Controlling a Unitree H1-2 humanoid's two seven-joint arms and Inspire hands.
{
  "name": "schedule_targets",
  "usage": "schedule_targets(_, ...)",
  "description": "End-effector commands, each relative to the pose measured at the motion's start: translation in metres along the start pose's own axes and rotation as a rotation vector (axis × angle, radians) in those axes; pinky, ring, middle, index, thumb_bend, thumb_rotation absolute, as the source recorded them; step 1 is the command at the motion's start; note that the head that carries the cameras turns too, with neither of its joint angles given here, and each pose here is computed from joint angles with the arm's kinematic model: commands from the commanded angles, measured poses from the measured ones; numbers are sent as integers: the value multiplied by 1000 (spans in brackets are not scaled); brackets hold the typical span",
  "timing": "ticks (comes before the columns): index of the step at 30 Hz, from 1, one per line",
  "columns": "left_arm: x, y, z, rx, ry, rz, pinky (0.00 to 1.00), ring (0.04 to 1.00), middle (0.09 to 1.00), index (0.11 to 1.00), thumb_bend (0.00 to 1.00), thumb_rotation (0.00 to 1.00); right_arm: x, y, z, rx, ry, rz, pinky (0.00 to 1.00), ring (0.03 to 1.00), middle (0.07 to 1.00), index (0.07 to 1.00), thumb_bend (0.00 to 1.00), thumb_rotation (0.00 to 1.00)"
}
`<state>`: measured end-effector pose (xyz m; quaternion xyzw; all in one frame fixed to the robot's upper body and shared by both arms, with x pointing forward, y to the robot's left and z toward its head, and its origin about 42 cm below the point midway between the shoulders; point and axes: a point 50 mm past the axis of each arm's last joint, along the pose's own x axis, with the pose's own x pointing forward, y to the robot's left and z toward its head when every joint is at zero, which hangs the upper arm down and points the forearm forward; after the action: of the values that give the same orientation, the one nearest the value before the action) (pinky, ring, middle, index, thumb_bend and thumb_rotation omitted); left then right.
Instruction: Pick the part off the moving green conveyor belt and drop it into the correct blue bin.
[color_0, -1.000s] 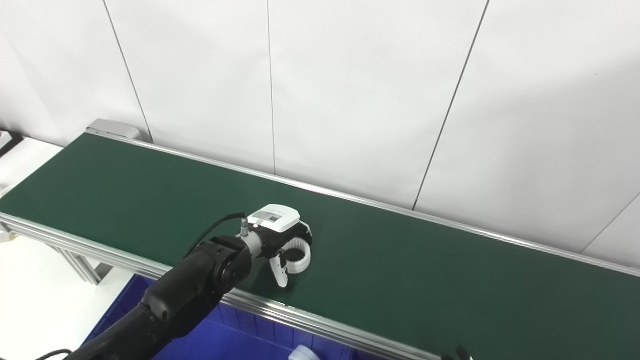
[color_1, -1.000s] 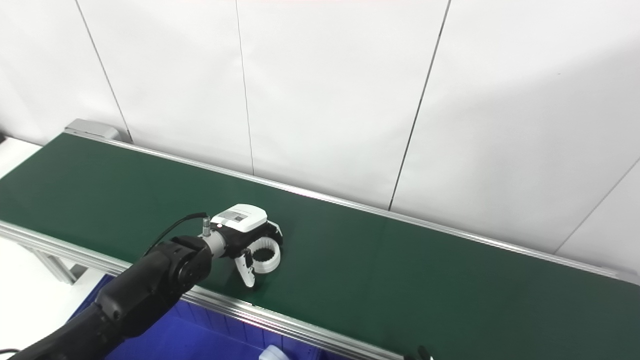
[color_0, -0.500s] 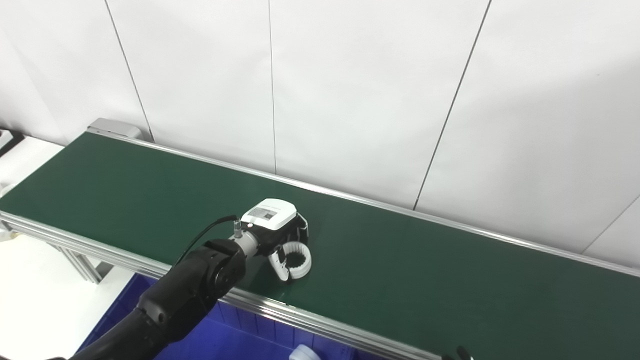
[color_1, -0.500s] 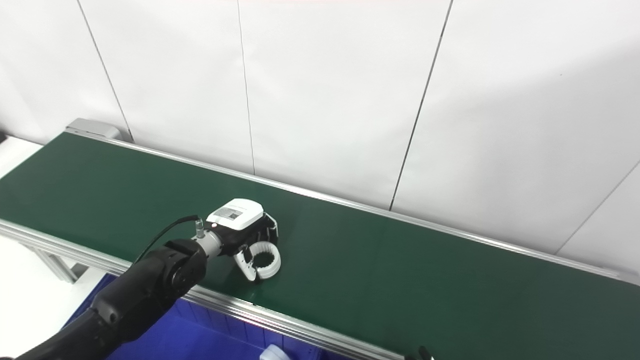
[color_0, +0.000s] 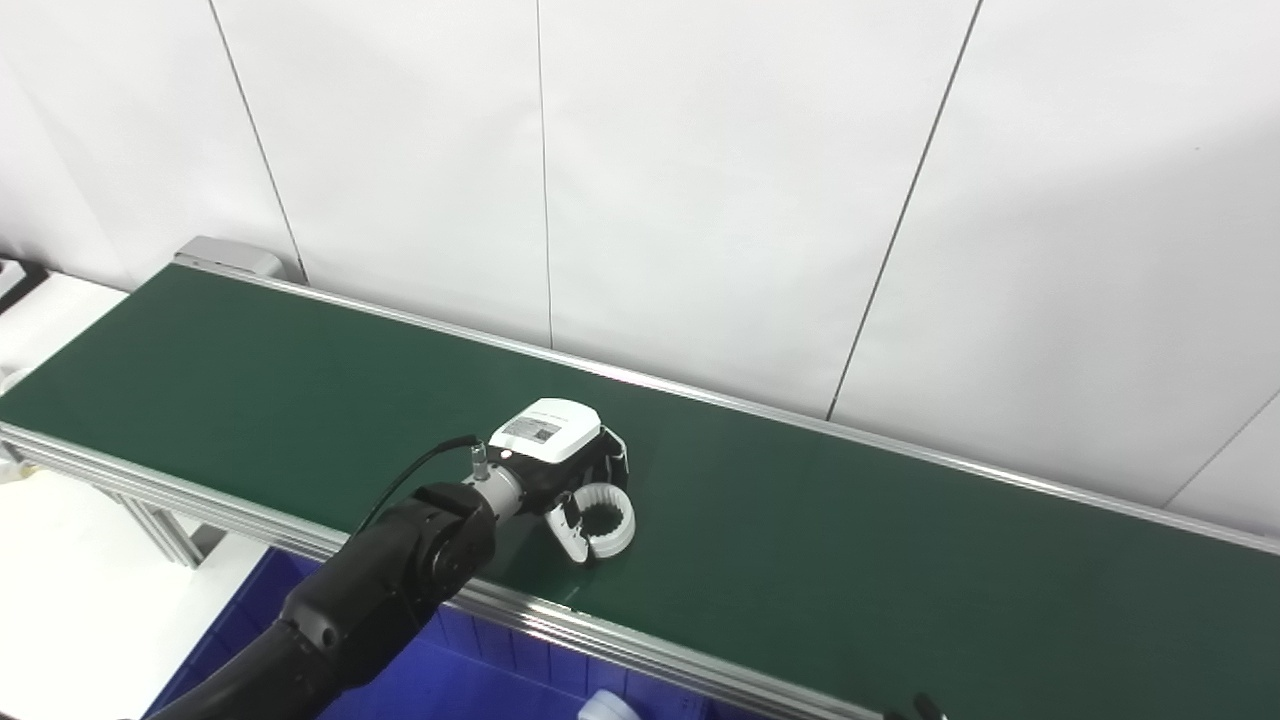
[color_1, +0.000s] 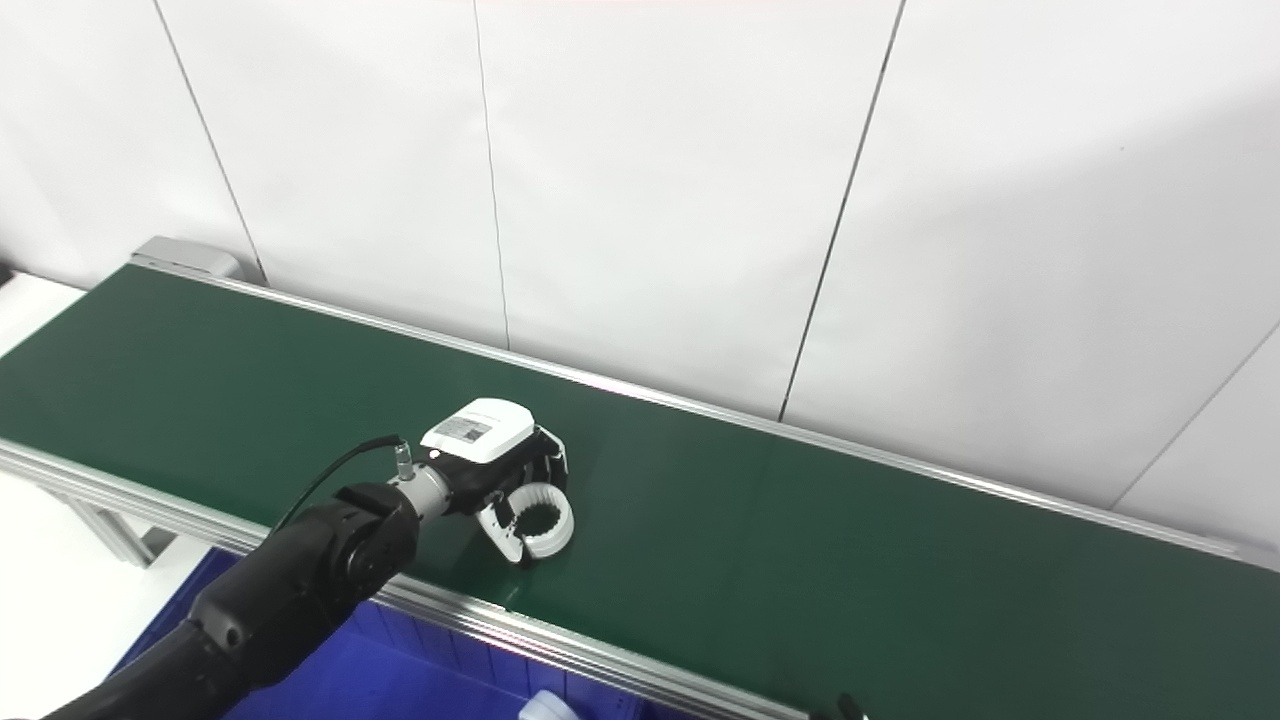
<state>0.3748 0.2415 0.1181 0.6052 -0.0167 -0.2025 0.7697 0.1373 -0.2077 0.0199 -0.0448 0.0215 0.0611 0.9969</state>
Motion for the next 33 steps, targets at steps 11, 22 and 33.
schedule_targets(11,-28,45,17,-81,-43,135,587,445,492,500,501,0,8,-2,8,-5,-79,8,744,816,874,956,72,997)
schedule_targets(22,-65,58,33,-144,-86,161,517,426,485,515,501,0,11,-4,7,-2,-75,4,749,820,873,952,68,981)
schedule_targets(33,-114,42,49,-197,-70,98,389,398,495,515,499,0,1,-14,7,-6,-67,-22,739,821,875,947,84,979)
